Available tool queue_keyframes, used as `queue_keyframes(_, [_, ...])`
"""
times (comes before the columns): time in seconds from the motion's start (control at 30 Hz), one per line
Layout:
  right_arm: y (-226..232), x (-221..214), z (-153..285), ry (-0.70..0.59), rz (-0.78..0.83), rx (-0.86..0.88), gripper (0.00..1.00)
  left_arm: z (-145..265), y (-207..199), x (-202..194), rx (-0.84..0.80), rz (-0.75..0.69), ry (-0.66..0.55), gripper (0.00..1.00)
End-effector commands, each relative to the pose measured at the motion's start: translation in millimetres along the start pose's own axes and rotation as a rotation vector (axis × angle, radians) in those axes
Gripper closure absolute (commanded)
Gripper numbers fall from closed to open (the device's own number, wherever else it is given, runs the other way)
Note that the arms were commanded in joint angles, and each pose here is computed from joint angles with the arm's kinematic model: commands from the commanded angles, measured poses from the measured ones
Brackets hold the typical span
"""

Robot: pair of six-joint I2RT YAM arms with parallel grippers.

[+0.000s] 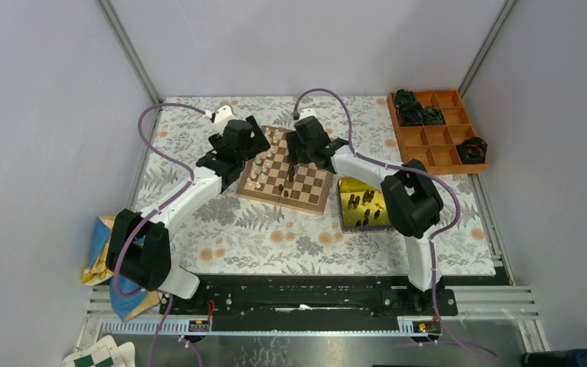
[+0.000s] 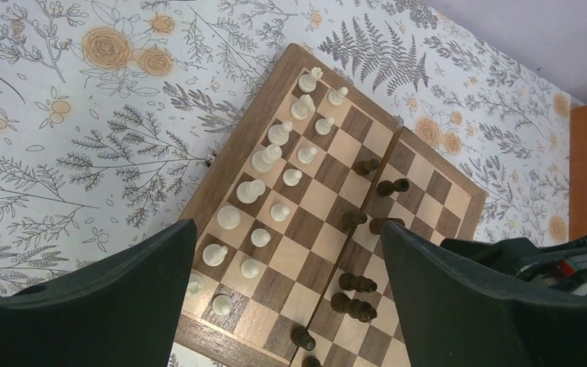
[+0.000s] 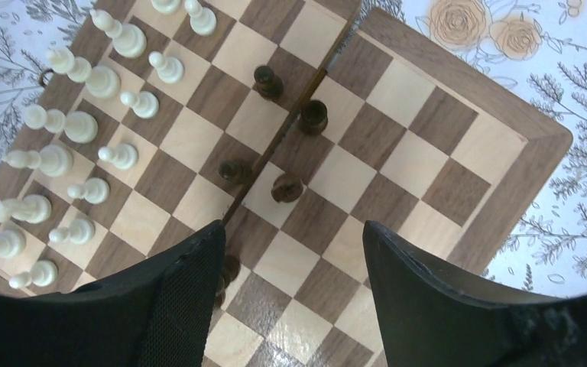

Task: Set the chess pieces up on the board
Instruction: Pick up the chess piece from the chessboard.

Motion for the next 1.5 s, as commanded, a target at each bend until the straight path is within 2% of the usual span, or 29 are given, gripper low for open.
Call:
queue_keyframes(0.0, [-0.2,24.5,-5.0,-0.061,-0.002,0.028,0.28,-2.6,-11.3,14.1,-0.051,0.04,-0.058,0.03])
queue_keyframes(0.7, [-2.1,19.3,-40.0,0.003,0.0,0.021,0.48,-17.0,-2.0,15.2,-0.057,0.073,-0.042,0.03])
queue_keyframes(0.77, [-1.7,18.2,-41.1,0.005,0.0,0.022,0.53,-18.6,-1.3,15.1,-0.056,0.077,-0.04,0.03])
queue_keyframes(0.9, [-3.0,16.6,-41.0,0.005,0.005,0.015,0.75,-19.2,-0.7,14.8,-0.056,0.081,-0.038,0.03])
queue_keyframes(1.07, [-5.2,16.2,-36.0,0.0,0.015,0.0,0.88,-20.2,0.7,13.2,-0.052,0.083,-0.03,0.03])
queue_keyframes(1.17, [-8.2,19.1,-28.7,-0.015,0.022,-0.016,1.0,-20.2,1.4,12.3,-0.05,0.082,-0.026,0.03])
queue_keyframes(1.47, [-23.4,29.6,-1.9,-0.069,0.052,-0.117,1.0,-19.2,3.3,10.9,-0.046,0.083,-0.023,0.03])
Point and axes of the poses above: each gripper's point midway between its finger pads, its own z axis back along the fingers, its own y axis along the line the jaws close on, x = y × z, the point moved 10 cm from there along z, back along the fingers, and after that the axes turned 9 degrees about z, right-handed, at the moved point
